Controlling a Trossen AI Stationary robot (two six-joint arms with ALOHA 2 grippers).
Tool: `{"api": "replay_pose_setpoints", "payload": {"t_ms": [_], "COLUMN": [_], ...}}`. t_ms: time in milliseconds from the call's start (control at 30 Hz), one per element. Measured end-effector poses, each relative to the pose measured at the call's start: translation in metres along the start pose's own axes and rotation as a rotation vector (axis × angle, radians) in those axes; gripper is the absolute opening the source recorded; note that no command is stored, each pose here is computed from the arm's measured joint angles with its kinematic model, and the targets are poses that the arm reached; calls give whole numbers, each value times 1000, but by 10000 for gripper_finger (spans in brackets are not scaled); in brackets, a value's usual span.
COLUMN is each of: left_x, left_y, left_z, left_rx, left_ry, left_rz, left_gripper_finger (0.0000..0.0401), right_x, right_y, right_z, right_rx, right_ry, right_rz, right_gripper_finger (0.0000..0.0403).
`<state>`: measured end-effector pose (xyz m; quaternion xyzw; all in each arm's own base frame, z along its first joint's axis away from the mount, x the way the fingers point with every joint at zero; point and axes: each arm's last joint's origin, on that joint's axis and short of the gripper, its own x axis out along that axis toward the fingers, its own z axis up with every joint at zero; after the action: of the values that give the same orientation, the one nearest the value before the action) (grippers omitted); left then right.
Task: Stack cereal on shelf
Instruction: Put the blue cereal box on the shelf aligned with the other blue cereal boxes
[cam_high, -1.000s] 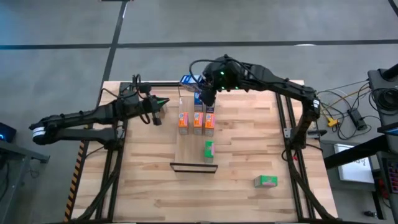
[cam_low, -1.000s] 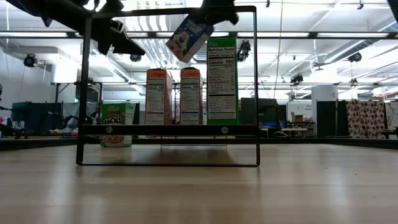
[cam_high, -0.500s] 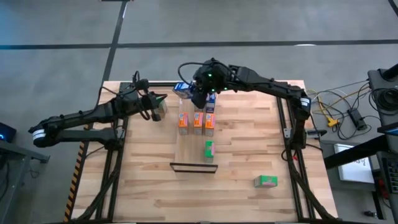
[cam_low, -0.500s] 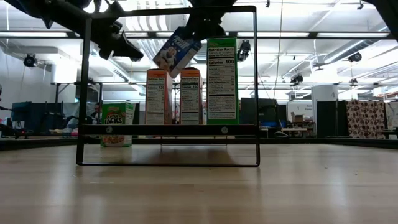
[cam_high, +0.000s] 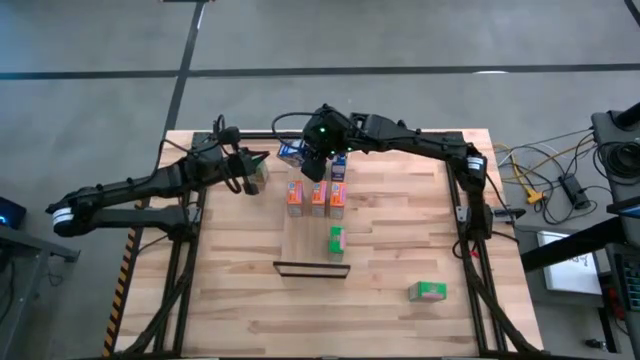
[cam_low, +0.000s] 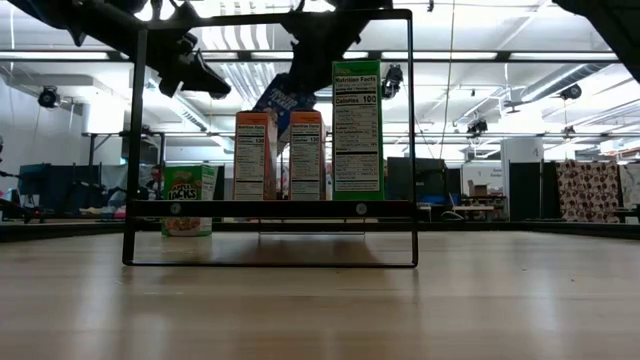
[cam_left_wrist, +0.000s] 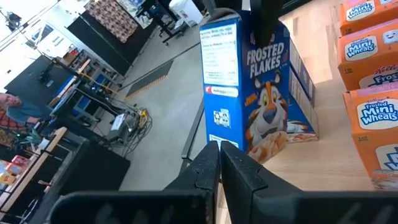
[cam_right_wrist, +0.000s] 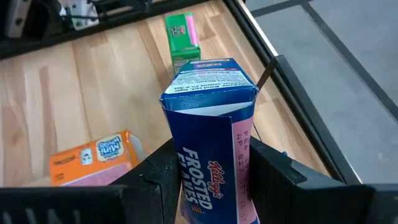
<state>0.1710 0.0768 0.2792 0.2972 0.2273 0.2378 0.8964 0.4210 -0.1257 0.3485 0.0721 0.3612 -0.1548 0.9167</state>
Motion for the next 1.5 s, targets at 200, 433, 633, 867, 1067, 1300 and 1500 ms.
{"api": "replay_pose_setpoints", "payload": {"t_ms": [200, 433, 633, 867, 1067, 1300, 1500], "left_x": [4, 19, 33, 47, 55, 55, 54], "left_y": [-2, -9, -16, -23, -27, -26, -25], "left_z": [-1, -5, -9, -13, -16, -15, -14], "left_rx": [-10, -1, 8, -2, -2, -5, -5], "left_ry": [10, 56, 94, 119, 138, 127, 124], "left_rz": [-12, -49, -76, -94, -105, -94, -91], "left_gripper_finger": [0, 0, 0, 0, 0, 0, 0], "right_x": [12, 17, 17, 17, 17, 17, 18], "right_y": [1, 1, 1, 1, 1, 1, 4], "right_z": [-4, -6, -6, -6, -7, -6, -4], "right_rx": [-14, -15, -27, -26, -28, -29, -33], "right_ry": [25, 39, 44, 45, 48, 45, 20], "right_rz": [1, 1, 1, 1, 1, 1, 9], "right_gripper_finger": [144, 144, 150, 164, 162, 162, 162]}}
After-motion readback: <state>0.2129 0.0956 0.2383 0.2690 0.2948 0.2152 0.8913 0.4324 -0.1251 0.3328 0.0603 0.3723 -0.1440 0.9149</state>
